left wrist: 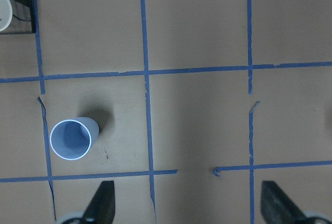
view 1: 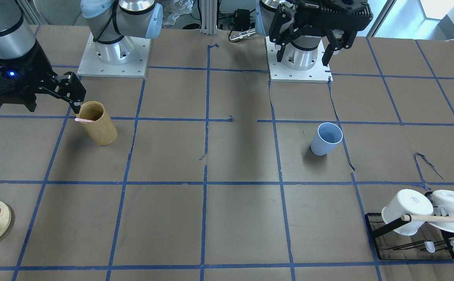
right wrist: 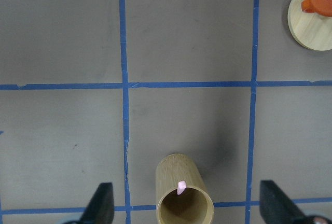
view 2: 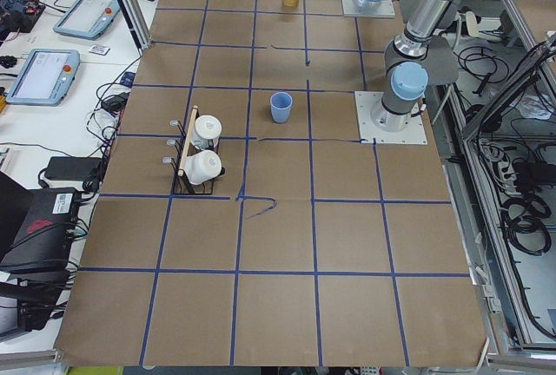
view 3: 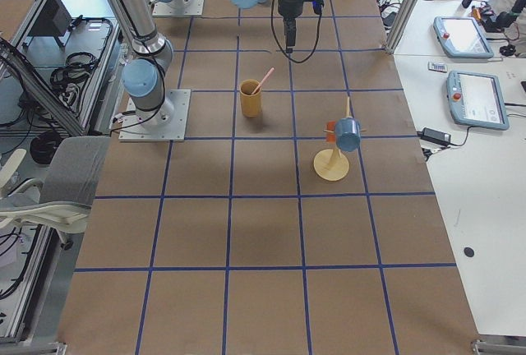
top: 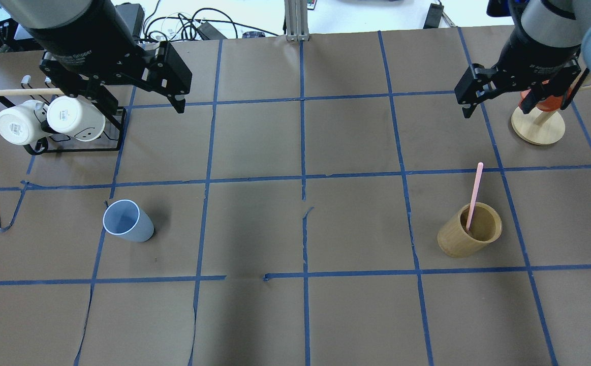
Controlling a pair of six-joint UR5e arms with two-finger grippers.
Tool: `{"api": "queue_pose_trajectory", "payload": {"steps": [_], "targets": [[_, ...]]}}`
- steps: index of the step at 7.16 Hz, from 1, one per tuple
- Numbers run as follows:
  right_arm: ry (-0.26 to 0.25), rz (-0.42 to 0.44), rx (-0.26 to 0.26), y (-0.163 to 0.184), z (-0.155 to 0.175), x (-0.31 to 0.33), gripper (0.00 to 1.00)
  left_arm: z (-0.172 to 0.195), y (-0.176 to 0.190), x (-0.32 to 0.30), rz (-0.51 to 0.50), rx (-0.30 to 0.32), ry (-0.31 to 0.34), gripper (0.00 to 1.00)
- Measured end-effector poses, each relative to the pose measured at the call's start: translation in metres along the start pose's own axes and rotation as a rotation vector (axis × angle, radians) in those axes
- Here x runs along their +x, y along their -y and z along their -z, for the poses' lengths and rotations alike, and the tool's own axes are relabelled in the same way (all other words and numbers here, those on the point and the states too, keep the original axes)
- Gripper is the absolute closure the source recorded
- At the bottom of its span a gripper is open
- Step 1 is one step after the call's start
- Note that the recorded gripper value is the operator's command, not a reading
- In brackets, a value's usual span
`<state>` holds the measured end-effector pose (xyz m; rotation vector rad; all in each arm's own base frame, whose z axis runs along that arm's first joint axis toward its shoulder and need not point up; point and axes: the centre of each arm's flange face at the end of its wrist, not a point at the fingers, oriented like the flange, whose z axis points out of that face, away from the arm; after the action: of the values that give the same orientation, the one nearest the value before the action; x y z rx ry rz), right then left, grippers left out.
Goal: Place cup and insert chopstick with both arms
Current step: 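Lower the right gripper down onto the pink chopstick's top end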
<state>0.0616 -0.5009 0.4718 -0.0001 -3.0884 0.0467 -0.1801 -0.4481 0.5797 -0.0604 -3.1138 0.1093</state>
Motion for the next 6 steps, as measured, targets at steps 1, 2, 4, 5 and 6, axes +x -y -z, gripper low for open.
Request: {"api": "queue_pose_trajectory", "payload": {"steps": [1, 2, 4, 5, 6], "targets": [[0.004, -0.001, 0.004, -0.001, 0.000, 0.000, 0.00, 0.000, 0.000, 0.000, 0.000, 0.000, 0.000, 0.00], [0.006, 0.002, 0.009, -0.001, 0.000, 0.000, 0.00, 0.000, 0.000, 0.000, 0.000, 0.000, 0.000, 0.00], [0.002, 0.004, -0.013, -0.003, -0.013, 0.004, 0.00, 0.000, 0.000, 0.000, 0.000, -0.001, 0.000, 0.00], [0.006, -0.003, -0.019, -0.003, -0.027, 0.008, 0.00, 0.000, 0.000, 0.000, 0.000, -0.001, 0.000, 0.00], [0.017, -0.014, -0.032, -0.004, -0.051, 0.012, 0.00, 0.000, 0.000, 0.000, 0.000, -0.001, 0.000, 0.00]]}}
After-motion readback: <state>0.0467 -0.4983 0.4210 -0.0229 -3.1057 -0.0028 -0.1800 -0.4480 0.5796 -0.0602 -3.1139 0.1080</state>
